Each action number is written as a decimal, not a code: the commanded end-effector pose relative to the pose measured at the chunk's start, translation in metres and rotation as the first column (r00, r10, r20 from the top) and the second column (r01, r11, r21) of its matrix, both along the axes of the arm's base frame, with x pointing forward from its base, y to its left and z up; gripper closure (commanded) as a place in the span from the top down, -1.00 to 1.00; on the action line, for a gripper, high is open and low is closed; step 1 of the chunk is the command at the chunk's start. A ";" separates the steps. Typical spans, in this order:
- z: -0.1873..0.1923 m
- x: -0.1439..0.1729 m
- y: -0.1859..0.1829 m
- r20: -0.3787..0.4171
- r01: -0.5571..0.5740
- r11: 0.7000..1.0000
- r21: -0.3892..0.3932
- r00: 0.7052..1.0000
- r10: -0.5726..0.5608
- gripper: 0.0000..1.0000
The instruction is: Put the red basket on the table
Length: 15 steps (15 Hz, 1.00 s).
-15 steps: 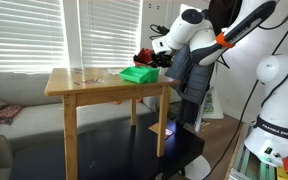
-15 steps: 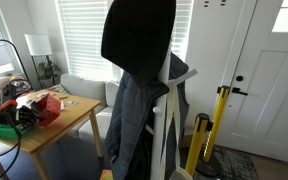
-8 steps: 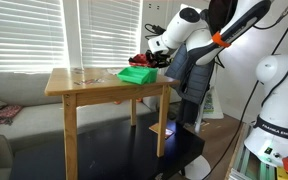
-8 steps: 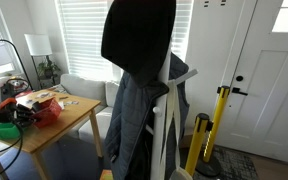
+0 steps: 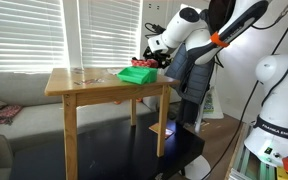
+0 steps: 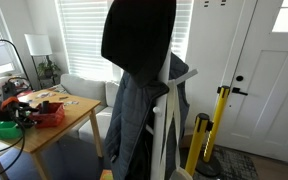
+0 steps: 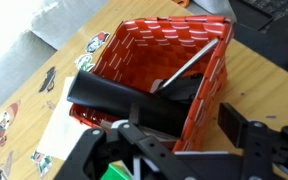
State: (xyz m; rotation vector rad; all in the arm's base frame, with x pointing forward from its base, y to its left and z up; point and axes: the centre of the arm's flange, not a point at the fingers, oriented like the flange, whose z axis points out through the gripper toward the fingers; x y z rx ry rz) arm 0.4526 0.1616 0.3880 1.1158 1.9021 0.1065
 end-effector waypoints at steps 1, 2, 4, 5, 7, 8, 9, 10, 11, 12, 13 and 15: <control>0.010 -0.012 -0.011 -0.014 0.012 1.000 0.006 1.000 -0.012 1.00; 0.012 -0.018 -0.015 0.004 0.018 1.000 0.013 1.000 -0.018 1.00; 0.017 -0.030 -0.023 0.035 0.014 0.999 0.032 0.999 -0.015 1.00; 0.020 -0.036 -0.027 0.039 -0.007 0.999 0.049 0.999 0.005 1.00; 0.026 -0.057 -0.032 0.067 -0.072 0.994 0.086 0.996 0.066 1.00; 0.029 -0.066 -0.034 0.090 -0.097 0.990 0.104 0.992 0.088 1.00; 0.031 -0.078 -0.035 0.118 -0.123 0.985 0.121 0.987 0.109 1.00; 0.034 -0.089 -0.036 0.141 -0.150 0.979 0.137 0.981 0.131 1.00; 0.035 -0.098 -0.037 0.161 -0.164 0.975 0.148 0.977 0.139 1.00; 0.036 -0.107 -0.038 0.177 -0.179 0.971 0.160 0.973 0.150 1.00; 0.038 -0.112 -0.038 0.182 -0.189 0.969 0.161 0.970 0.159 1.00; 0.042 -0.114 -0.038 0.167 -0.192 0.969 0.154 0.972 0.166 1.00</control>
